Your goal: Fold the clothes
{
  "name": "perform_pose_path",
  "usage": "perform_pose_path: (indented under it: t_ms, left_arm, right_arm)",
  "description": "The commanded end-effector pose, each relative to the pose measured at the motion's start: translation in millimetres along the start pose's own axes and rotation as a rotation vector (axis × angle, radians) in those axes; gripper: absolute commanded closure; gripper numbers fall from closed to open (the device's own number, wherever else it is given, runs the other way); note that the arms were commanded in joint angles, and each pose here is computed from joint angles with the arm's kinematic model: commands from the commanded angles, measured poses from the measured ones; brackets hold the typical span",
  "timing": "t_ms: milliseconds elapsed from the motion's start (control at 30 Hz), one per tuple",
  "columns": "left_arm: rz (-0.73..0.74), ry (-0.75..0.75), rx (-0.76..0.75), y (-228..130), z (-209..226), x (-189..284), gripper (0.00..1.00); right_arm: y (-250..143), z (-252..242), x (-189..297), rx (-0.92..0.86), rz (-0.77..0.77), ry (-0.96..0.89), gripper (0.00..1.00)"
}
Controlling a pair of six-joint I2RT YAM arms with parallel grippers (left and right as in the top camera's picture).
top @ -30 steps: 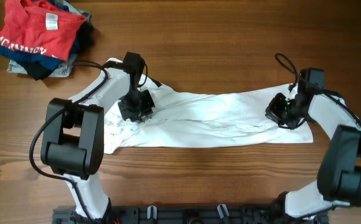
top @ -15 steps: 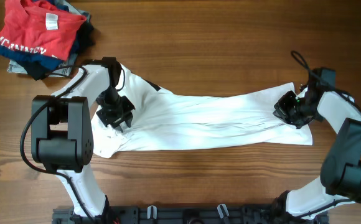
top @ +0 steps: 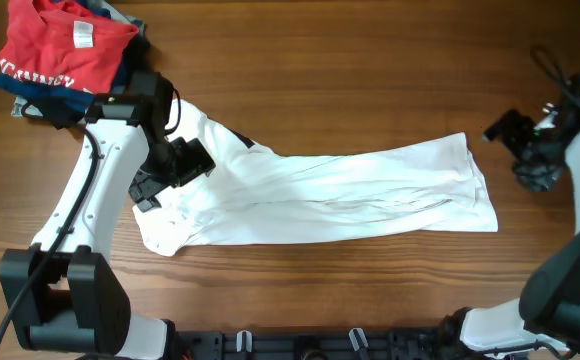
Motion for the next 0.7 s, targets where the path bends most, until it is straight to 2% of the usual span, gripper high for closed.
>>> perform_pose_path:
  t_ms: [0, 33, 167, 267, 333, 400, 667]
  left_arm:
    - [-0.015, 0.001, -0.008, 1, 1, 5, 0.0]
    - [-0.016, 0.001, -0.007, 2, 1, 5, 0.0]
    - [-0.012, 0.003, -0.007, 1, 2, 5, 0.0]
    - [-0.013, 0.002, -0.008, 1, 1, 5, 0.0]
    - [-0.014, 0.002, -0.008, 1, 1, 5, 0.0]
    - [-0.02, -0.002, -0.008, 2, 1, 5, 0.0]
    - [-0.024, -0.004, -0.013, 2, 0, -2, 0.0]
  right_arm:
    - [15, -34, -2, 0.009, 0.032, 0.118, 0.0]
    - [19, -37, -1, 0.075, 0.049, 0.239, 0.0]
    - [19, -32, 1, 0.189, 0.078, 0.446, 0.0]
    - [24, -39, -2, 0.139, 0.046, 0.337, 0.0]
    - [27, -47, -8, 0.209, -0.002, 0.217, 0.0]
    - [25, -51, -13, 0.333, -0.013, 0.172, 0.0]
    - [6, -61, -54, 0.432, 0.146, 0.246, 0.0]
Point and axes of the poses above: each gripper's point midway between its finger pads, its own x axis back along the fingers, its own z axis along the line the jaws close on, y = z × x, the point moved 10 cm from there along x, back along the fingers, and after that the axes turned 4 degrees about -x, right-handed, at the moved point
